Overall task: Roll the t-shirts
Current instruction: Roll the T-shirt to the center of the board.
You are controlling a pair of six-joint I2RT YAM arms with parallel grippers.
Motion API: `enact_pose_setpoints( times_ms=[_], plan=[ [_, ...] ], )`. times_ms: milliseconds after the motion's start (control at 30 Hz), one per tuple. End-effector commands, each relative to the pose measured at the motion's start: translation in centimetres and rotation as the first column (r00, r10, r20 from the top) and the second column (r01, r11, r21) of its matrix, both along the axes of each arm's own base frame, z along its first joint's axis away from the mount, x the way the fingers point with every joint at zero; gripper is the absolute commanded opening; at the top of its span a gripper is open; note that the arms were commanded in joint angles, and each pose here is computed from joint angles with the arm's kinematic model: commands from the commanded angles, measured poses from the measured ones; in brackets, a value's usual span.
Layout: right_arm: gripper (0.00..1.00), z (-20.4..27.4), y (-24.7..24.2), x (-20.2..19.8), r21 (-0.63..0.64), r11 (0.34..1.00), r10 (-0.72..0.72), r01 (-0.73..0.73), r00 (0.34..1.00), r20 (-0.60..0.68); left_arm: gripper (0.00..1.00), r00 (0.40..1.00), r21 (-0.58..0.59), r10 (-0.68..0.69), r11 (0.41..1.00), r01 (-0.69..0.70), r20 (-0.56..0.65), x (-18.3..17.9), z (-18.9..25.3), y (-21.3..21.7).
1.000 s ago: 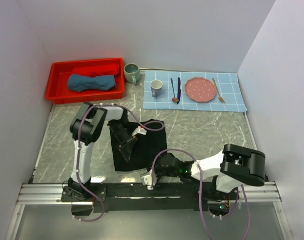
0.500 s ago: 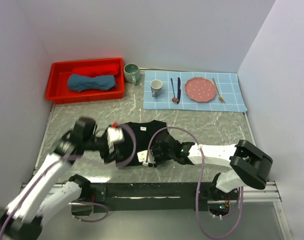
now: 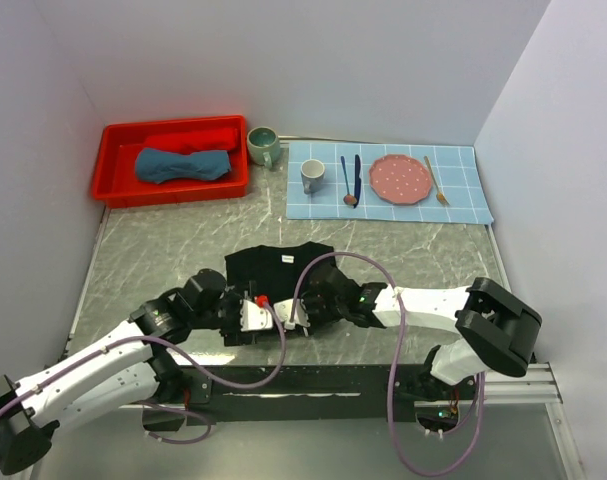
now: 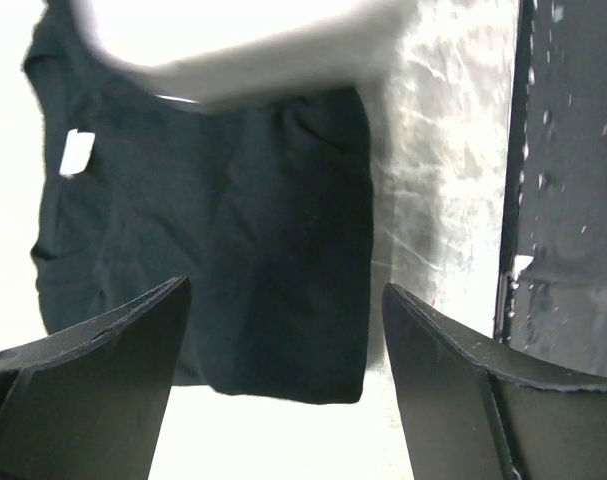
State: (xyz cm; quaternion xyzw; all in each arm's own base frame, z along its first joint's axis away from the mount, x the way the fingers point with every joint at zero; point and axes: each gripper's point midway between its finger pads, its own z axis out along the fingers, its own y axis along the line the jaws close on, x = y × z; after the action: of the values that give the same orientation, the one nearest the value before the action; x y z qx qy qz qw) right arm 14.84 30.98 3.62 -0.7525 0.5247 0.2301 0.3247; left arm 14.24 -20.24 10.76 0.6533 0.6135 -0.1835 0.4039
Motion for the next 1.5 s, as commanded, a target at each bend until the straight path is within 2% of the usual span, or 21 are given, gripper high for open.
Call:
enact_pose_setpoints(
  times_ms=[0,300,400,433,500,533,633,933,967,1033,1067,1133,1167,1267,1300,1467],
  plan=[
    [0.04,0.5,0.2,-0.6,0.006,1.0,-0.022,0.023,0.997,-0.077,0.81,0.99,0.039,-0.119,0.993,0.116,0.08,0.0,-1.2,-0.8],
    [0.04,0.5,0.2,-0.7,0.012,0.999,-0.034,0.035,0.995,-0.088,0.8,0.984,0.111,-0.167,0.981,0.16,0.057,-0.1,-5.1,-0.8],
    [0.04,0.7,0.2,-0.8,0.015,0.999,-0.038,0.04,0.994,-0.103,0.72,0.985,0.149,-0.167,0.976,0.158,0.045,-0.2,-6.3,-0.6],
    [0.04,0.8,0.3,-0.8,0.017,0.999,-0.044,0.046,0.993,-0.109,0.57,0.985,0.154,-0.169,0.975,0.16,0.044,-0.2,-6.4,-0.6],
    [0.04,0.7,0.2,-1.1,0.012,0.999,-0.045,0.047,0.991,-0.126,0.38,0.985,0.177,-0.169,0.971,0.163,0.021,-0.4,-6.9,-0.4],
    [0.04,0.9,0.4,-0.9,0.017,0.998,-0.053,0.055,0.989,-0.135,0.2,0.987,0.183,-0.159,0.971,0.154,0.017,-0.3,-6.9,-0.4],
    [0.04,1.3,0.6,-0.8,0.023,0.997,-0.065,0.069,0.984,-0.167,0.01,0.99,0.194,-0.137,0.971,0.138,-0.014,-0.2,-6.3,-0.4],
    [0.04,3.7,0.9,1.3,0.008,0.983,-0.164,0.185,0.892,-0.422,0.01,0.977,0.204,-0.117,0.967,0.153,-0.179,-2.5,-2.1,0.1],
    [0.04,3.2,0.5,1.3,-0.021,0.982,-0.177,0.188,0.871,-0.458,0.01,0.972,0.191,-0.125,0.968,0.163,-0.197,-2.8,-1.7,-0.1],
    [0.04,4.3,0.9,1.9,-0.002,0.984,-0.152,0.177,0.843,-0.517,0.01,0.965,0.184,-0.128,0.968,0.172,-0.229,-2.8,-1.2,-0.1],
    [0.04,3.5,0.4,1.6,-0.057,0.982,-0.18,0.18,0.805,-0.566,0.01,0.952,0.197,-0.145,0.959,0.201,-0.269,-3.4,-1.3,0.4],
    [0.04,4.3,0.5,2.6,-0.055,0.98,-0.183,0.189,0.769,-0.612,0.01,0.937,0.19,-0.123,0.963,0.193,-0.325,-2.9,-0.9,0.4],
    [0.04,3.5,0.2,2.2,-0.099,0.978,-0.201,0.182,0.72,-0.665,0.01,0.933,0.195,-0.086,0.967,0.162,-0.349,-2.2,-1.0,1.1],
    [0.04,3.3,0.0,2.8,-0.134,0.976,-0.217,0.174,0.663,-0.717,0.01,0.915,0.195,-0.035,0.973,0.122,-0.402,-0.6,-1.3,1.7],
    [0.04,3.7,0.5,3.4,-0.117,0.98,-0.197,0.164,0.671,-0.714,0.01,0.909,0.183,-0.034,0.976,0.12,-0.415,-0.1,-1.0,1.5],
    [0.04,2.4,0.3,3.5,-0.184,0.976,-0.218,0.118,0.582,-0.783,0.01,0.836,0.215,0.021,0.97,0.117,-0.549,1.4,-2.7,2.1]
  ],
)
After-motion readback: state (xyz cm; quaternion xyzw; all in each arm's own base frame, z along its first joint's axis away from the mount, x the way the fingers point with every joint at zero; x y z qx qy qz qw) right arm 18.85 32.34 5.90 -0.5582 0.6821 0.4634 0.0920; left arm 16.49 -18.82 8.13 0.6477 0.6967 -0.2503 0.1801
